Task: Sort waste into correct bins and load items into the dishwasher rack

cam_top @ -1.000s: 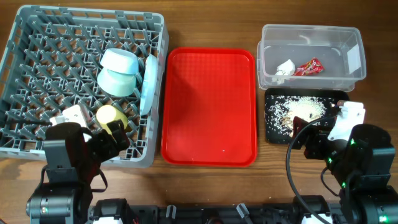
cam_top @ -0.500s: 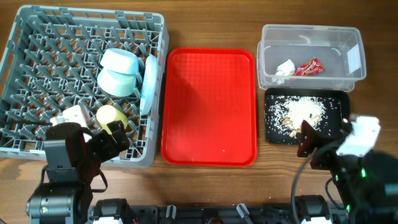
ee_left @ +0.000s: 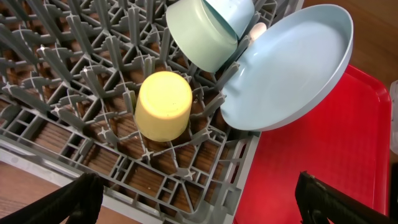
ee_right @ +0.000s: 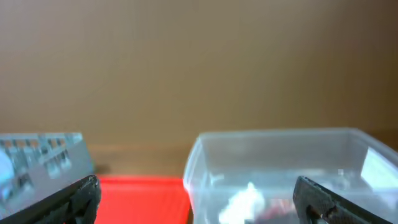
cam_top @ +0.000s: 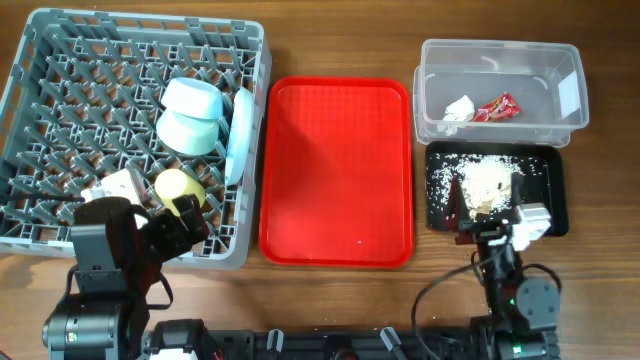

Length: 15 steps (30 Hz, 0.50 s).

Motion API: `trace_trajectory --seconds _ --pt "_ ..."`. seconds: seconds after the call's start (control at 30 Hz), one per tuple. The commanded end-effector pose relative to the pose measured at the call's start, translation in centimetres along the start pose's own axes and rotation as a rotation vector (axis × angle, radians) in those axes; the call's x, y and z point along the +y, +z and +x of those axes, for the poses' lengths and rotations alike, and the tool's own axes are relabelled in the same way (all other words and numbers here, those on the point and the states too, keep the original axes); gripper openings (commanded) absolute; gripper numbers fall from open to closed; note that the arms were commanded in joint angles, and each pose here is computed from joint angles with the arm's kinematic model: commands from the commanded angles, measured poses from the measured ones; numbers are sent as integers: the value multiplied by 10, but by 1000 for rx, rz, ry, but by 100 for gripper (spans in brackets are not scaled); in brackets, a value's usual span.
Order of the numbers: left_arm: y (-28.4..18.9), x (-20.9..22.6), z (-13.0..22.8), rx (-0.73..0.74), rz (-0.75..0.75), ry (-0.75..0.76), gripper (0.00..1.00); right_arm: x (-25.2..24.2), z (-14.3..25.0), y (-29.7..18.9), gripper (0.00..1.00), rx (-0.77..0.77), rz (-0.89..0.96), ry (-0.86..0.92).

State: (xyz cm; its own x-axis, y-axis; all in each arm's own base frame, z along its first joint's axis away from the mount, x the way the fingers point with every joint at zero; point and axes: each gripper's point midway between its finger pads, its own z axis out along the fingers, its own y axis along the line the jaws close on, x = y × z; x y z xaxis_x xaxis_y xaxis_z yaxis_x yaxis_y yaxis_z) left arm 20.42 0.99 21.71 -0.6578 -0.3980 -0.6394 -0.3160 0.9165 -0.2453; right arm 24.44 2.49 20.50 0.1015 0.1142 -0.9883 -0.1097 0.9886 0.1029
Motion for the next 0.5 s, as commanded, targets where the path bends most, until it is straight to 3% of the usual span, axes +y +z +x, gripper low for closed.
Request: trace_trajectory --seconds 0.0,0.47 --pt "0 3 0 -6 -11 -12 100 8 31 -3 100 115 -62 -86" --pt "0 3 0 -6 -11 -12 100 8 30 -3 100 112 -64 -123"
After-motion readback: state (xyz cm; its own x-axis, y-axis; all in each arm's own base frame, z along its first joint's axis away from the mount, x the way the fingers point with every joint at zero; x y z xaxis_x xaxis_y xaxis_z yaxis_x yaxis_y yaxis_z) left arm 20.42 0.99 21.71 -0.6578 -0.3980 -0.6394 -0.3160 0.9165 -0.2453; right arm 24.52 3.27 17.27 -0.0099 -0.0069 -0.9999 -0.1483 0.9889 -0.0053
